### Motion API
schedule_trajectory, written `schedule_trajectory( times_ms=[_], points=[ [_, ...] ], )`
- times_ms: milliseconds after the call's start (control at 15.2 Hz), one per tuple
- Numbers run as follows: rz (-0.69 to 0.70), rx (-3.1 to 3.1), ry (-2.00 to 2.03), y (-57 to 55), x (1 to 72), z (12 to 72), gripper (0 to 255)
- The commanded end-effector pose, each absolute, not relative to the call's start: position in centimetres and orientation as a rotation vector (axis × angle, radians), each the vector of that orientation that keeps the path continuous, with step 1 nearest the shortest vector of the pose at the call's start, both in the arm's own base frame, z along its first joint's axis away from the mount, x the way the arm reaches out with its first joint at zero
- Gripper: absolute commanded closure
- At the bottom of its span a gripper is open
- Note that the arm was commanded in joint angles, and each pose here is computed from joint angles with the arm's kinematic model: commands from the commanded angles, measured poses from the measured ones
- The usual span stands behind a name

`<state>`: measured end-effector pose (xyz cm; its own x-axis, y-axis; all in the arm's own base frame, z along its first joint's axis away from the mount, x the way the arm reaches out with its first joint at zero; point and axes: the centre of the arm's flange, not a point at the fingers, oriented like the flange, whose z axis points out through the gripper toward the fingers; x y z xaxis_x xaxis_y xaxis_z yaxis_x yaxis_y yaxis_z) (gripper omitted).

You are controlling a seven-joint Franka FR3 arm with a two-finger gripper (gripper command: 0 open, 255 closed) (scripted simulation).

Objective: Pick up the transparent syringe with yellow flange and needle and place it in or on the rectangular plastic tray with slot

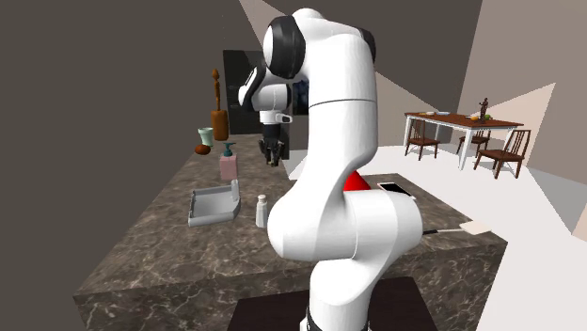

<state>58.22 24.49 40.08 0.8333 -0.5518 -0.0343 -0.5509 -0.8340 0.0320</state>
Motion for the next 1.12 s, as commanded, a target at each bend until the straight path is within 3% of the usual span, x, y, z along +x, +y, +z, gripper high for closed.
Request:
schedule_trajectory(
  times_ms=[0,198,1056],
  points=[
    [-0.066,2.988,-0.899,24.6,58.2,41.1,255],
    [-0.066,2.988,-0.899,24.6,58.2,42.3,255],
    [-0.066,2.988,-0.899,36.4,45.8,42.8,255]
  ],
)
